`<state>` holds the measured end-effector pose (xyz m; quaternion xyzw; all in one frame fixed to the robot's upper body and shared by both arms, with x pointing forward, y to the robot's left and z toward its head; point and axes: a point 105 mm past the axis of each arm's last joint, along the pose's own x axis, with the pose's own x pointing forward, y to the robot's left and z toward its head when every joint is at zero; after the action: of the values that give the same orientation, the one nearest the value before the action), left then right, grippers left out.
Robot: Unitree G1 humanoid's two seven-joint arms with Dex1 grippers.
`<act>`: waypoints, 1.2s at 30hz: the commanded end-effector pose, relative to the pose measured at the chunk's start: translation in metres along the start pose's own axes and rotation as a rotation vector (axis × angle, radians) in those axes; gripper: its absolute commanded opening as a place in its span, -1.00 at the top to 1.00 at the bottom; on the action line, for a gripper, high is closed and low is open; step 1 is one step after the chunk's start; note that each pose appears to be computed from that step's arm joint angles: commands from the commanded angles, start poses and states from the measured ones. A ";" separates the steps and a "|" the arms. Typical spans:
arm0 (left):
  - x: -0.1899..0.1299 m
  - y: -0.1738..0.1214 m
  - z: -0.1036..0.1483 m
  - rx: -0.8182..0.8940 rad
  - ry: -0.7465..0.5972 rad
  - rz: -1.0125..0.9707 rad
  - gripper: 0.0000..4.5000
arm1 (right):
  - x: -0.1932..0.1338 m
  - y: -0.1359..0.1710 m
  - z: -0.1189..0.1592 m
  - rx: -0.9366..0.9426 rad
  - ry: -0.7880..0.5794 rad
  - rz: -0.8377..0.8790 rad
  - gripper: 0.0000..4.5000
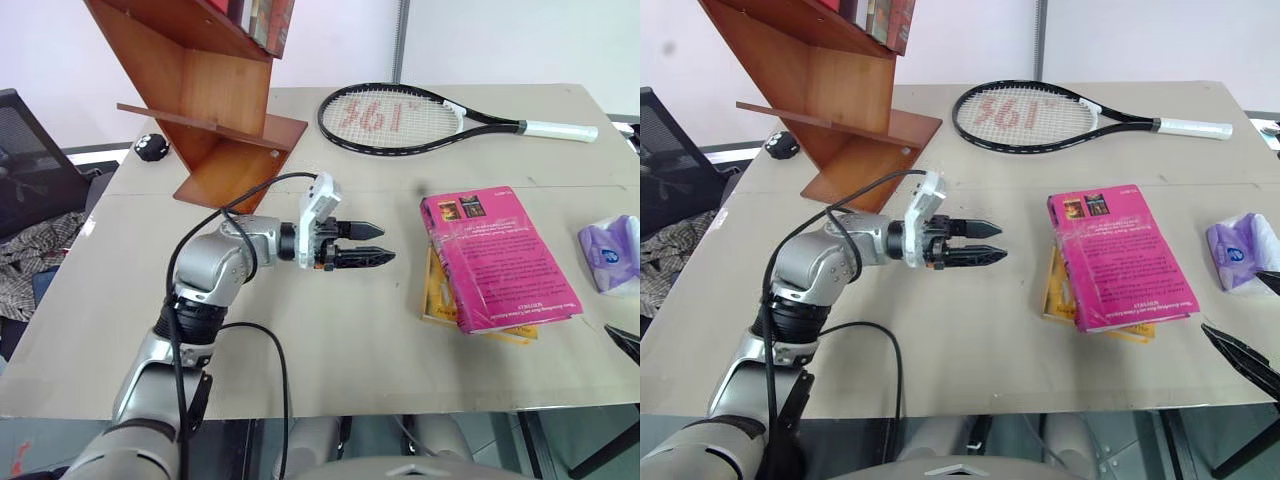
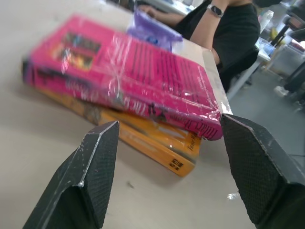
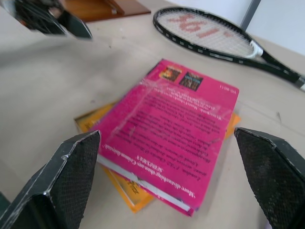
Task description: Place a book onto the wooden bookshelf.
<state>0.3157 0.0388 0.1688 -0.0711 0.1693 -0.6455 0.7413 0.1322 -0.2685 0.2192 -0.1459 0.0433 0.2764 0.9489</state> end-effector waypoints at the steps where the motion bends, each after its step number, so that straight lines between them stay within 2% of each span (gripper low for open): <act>1: 0.021 -0.002 0.009 -0.160 0.012 -0.025 -0.54 | -0.005 0.007 0.011 -0.044 -0.022 -0.021 -0.98; 4: 0.036 0.002 0.012 -0.250 0.017 -0.007 -0.54 | -0.004 0.009 0.005 -0.021 0.004 -0.046 -0.98; 9: 0.040 -0.008 0.018 -0.214 0.014 -0.036 -0.54 | 0.030 -0.019 -0.011 0.075 0.047 -0.212 -0.98; 12: 0.029 -0.013 0.020 -0.103 0.019 -0.047 -0.54 | 0.054 -0.010 -0.023 0.100 0.090 -0.154 -0.40; 14: 0.018 -0.024 0.028 -0.001 -0.024 -0.091 -0.54 | 0.066 -0.018 -0.033 0.116 0.117 -0.180 0.04; 17: -0.007 -0.041 0.030 0.246 -0.082 -0.157 -0.54 | 0.085 -0.033 -0.039 0.093 0.149 -0.196 0.69; 18: -0.013 -0.044 0.030 0.309 -0.105 -0.165 -0.54 | 0.088 -0.038 -0.039 0.093 0.150 -0.199 0.80; 19: -0.020 -0.046 0.029 0.358 -0.113 -0.171 -0.54 | 0.092 -0.042 -0.040 0.078 0.166 -0.194 0.98; 23: -0.053 -0.055 0.024 0.415 -0.076 -0.248 -0.54 | 0.101 -0.071 -0.047 0.028 0.244 -0.234 0.98; 28: -0.065 -0.059 0.023 0.485 -0.060 -0.247 -0.54 | 0.113 -0.096 -0.064 0.004 0.350 -0.262 0.98; 36: -0.074 -0.063 0.012 0.480 -0.032 -0.195 -0.54 | 0.154 -0.060 -0.067 0.006 0.368 -0.040 0.98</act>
<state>0.2583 0.0976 0.2032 0.0675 0.0104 -0.7356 0.6740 0.2917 -0.2716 0.1376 -0.1802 0.2311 0.2073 0.9333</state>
